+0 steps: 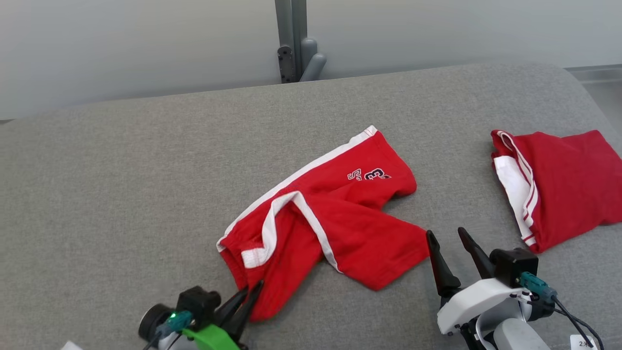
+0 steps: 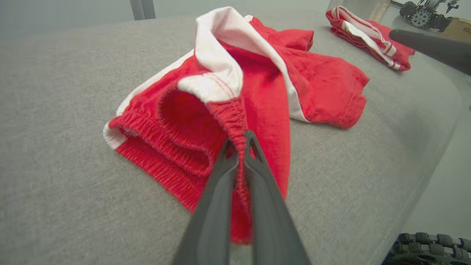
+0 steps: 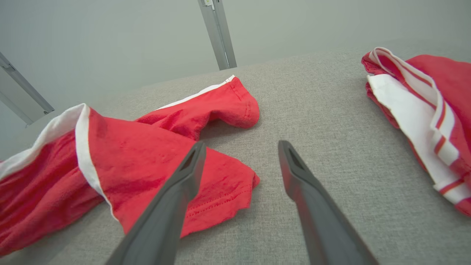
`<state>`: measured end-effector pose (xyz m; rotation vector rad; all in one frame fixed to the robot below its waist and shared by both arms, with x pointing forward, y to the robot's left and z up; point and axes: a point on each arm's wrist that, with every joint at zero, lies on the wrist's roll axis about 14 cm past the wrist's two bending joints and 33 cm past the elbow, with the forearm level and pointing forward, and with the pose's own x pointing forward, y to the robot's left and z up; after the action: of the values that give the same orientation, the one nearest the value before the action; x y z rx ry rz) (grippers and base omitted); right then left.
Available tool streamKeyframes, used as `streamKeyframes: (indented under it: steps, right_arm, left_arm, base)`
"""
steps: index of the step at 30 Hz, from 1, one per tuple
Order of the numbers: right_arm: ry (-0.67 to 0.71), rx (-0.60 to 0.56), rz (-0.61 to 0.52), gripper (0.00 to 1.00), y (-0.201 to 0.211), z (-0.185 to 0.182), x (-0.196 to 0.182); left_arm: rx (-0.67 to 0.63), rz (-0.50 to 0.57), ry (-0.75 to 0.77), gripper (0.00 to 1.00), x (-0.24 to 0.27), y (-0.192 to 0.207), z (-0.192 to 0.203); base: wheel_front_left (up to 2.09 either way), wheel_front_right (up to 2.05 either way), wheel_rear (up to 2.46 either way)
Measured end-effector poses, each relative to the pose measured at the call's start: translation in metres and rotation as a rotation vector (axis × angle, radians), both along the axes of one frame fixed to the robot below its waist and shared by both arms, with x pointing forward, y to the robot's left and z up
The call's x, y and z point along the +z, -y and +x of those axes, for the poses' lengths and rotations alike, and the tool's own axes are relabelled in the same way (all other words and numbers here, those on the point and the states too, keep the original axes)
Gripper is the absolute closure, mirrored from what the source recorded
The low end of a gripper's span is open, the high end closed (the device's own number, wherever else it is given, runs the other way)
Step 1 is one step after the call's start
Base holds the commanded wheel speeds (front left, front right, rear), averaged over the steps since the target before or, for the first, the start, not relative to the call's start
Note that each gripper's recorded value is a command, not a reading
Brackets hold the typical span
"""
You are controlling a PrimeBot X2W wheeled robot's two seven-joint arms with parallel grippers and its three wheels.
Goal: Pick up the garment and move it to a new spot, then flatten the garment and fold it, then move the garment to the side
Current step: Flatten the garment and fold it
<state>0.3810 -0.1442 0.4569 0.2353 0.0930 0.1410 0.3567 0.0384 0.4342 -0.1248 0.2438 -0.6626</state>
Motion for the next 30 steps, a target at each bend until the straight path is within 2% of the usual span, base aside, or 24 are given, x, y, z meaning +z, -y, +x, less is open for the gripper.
streamKeyframes:
  steps: [5, 12, 17, 18, 19, 20, 30]
  right_arm:
    - [-0.001, 0.037, -0.001, 0.00, -0.012, 0.000, -0.001]
    - [-0.001, 0.080, -0.002, 0.00, -0.025, -0.006, 0.000]
    - [0.000, 0.086, 0.001, 0.00, -0.027, -0.011, 0.001]
    - [0.000, 0.084, -0.001, 0.00, -0.026, -0.012, 0.001]
    - [0.000, 0.084, -0.002, 0.00, -0.025, -0.013, 0.001]
    - [0.002, 0.085, -0.002, 0.00, -0.026, -0.014, 0.001]
    - [-0.014, 0.172, 0.010, 0.00, -0.055, -0.035, -0.004]
  left_arm:
    - [0.076, 0.068, -0.096, 1.00, -0.033, -0.043, -0.027]
    - [0.150, 0.196, -0.065, 1.00, -0.042, -0.084, -0.026]
    - [0.225, 0.266, 0.012, 1.00, -0.031, -0.101, -0.013]
    - [0.238, 0.273, 0.022, 0.76, -0.030, -0.103, -0.012]
    - [0.247, 0.272, 0.023, 0.25, -0.030, -0.104, -0.013]
    - [0.256, 0.268, 0.018, 0.00, -0.031, -0.104, -0.014]
    - [0.479, 0.166, 0.069, 0.00, -0.007, -0.128, -0.017]
  base:
    - [0.00, 0.00, 0.00]
    - [0.00, 0.00, 0.00]
    - [0.00, 0.00, 0.00]
    - [0.00, 0.00, 0.00]
    - [0.00, 0.00, 0.00]
    - [0.00, 0.00, 0.00]
    - [0.00, 0.00, 0.00]
